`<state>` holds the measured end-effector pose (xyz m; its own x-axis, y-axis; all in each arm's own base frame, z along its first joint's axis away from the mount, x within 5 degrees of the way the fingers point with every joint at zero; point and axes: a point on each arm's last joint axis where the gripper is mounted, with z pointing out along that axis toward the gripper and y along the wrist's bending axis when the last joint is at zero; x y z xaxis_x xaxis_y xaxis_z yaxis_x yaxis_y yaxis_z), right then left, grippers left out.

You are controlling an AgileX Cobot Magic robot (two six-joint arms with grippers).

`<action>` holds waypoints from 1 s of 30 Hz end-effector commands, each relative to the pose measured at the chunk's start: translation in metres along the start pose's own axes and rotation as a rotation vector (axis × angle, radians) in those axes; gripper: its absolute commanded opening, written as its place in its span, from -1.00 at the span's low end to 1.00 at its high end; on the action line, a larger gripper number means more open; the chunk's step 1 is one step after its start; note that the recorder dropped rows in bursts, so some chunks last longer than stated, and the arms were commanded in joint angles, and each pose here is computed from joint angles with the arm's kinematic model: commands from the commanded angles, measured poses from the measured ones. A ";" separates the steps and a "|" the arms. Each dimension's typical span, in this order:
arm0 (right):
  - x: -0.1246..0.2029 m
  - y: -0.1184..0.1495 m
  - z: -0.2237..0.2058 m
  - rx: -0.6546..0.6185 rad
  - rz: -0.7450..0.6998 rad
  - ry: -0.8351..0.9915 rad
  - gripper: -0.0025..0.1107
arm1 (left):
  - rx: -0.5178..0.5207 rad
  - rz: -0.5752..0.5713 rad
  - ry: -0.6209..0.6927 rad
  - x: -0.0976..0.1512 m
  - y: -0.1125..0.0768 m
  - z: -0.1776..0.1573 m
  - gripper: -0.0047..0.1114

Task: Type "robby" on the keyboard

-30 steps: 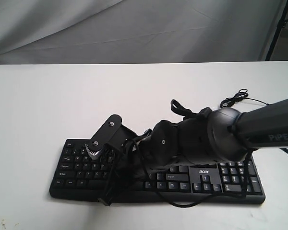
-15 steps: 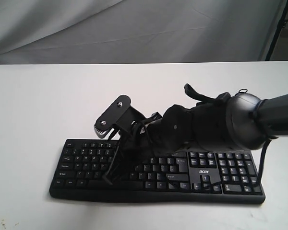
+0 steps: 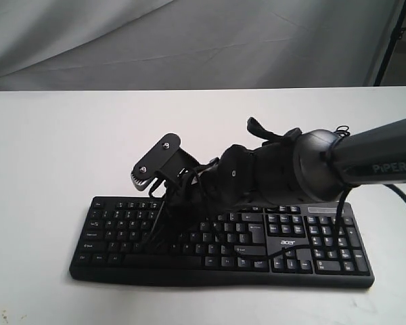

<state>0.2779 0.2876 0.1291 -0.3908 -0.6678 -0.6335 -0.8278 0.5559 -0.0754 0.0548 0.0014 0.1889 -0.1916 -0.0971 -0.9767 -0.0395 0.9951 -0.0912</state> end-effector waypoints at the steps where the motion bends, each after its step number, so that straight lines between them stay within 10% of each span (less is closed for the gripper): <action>1: -0.001 0.001 0.000 -0.012 -0.011 0.007 -0.96 | 0.006 -0.013 -0.001 0.001 0.000 0.000 -0.92; 30: -0.013 0.001 -0.020 -0.016 -0.044 -0.032 -0.96 | 0.006 -0.013 -0.001 0.001 0.000 0.000 -0.92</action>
<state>0.2753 0.2876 0.1417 -0.3646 -0.6776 -0.6387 -0.8456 0.5281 -0.0775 0.0548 0.0014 0.1889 -0.1916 -0.0971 -0.9767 -0.0395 0.9951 -0.0912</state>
